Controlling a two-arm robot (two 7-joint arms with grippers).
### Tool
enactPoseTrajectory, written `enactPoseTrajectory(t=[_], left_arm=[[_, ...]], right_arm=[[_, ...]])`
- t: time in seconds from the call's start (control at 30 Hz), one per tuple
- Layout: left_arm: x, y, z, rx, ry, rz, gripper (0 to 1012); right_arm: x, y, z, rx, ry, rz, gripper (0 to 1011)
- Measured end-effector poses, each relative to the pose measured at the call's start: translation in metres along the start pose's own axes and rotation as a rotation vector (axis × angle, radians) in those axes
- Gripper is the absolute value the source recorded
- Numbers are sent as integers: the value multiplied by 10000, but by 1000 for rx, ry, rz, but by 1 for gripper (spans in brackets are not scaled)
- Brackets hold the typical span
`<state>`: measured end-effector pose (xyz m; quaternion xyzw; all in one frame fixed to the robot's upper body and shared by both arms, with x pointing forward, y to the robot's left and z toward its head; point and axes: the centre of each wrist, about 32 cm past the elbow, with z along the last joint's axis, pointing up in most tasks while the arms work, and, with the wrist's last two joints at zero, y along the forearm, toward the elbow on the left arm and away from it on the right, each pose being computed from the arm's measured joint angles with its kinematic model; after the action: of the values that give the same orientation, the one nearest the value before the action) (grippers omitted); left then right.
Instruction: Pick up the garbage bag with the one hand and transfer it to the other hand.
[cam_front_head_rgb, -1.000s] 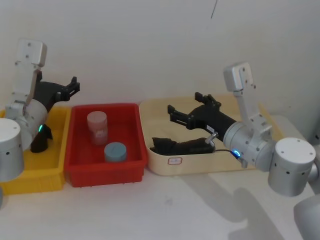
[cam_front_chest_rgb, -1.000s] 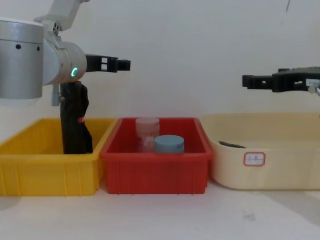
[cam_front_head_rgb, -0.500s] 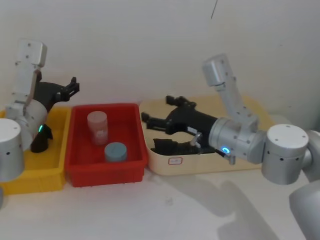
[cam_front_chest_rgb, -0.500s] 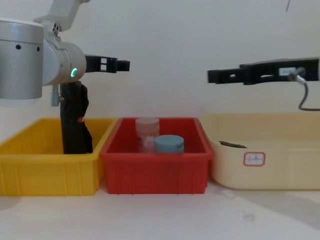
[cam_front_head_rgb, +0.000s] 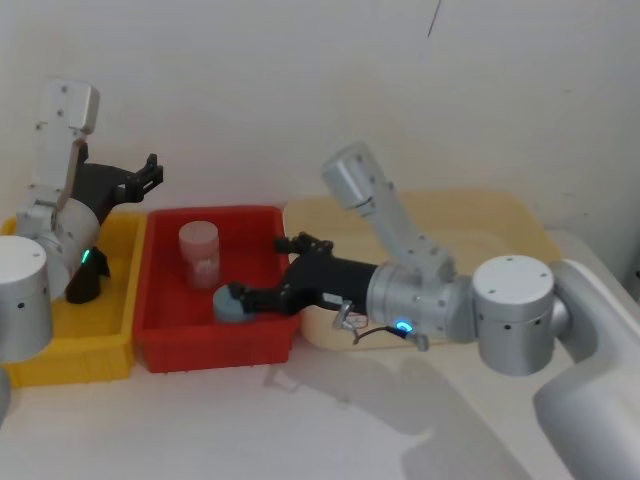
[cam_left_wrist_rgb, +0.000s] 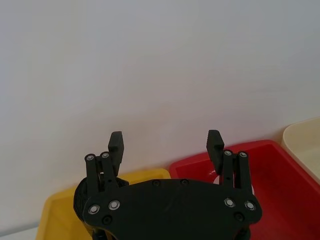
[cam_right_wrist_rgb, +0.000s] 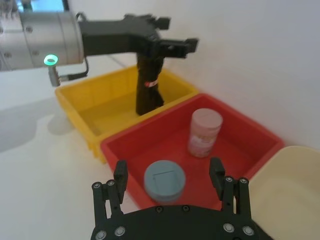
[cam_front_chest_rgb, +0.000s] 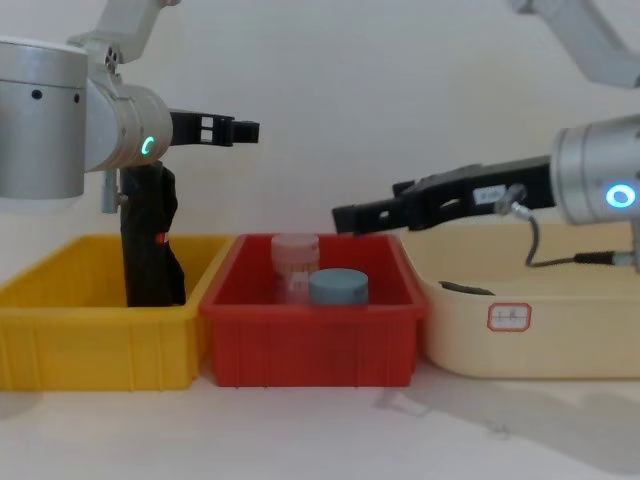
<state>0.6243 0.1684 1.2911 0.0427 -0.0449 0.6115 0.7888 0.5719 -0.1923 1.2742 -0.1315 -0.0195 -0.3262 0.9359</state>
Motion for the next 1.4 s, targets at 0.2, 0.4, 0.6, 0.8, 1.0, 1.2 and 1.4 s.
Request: enactPoseTrajectory(t=[0.2, 0.4, 0.6, 0.8, 1.0, 1.2, 1.4], left_arm=[[0, 0, 0, 0, 0, 0, 1001], [0, 0, 0, 0, 0, 0, 1001], [0, 0, 0, 0, 0, 0, 1001], [0, 0, 1, 0, 0, 0, 1002], [0, 0, 0, 0, 0, 0, 1002], [0, 0, 0, 0, 0, 0, 1002], [0, 0, 1, 0, 0, 0, 1001]], right_arm=[[-38, 123, -33, -32, -12, 16, 1004], [-42, 241, -48, -55, -14, 19, 1004], [-26, 343, -56, -73, -15, 12, 1004], [0, 435, -81, -92, -17, 5, 1004], [26, 502, -119, -113, -20, 2, 1004], [59, 546, -151, -132, -19, -1, 1004], [86, 577, -174, -146, -14, -6, 1004]])
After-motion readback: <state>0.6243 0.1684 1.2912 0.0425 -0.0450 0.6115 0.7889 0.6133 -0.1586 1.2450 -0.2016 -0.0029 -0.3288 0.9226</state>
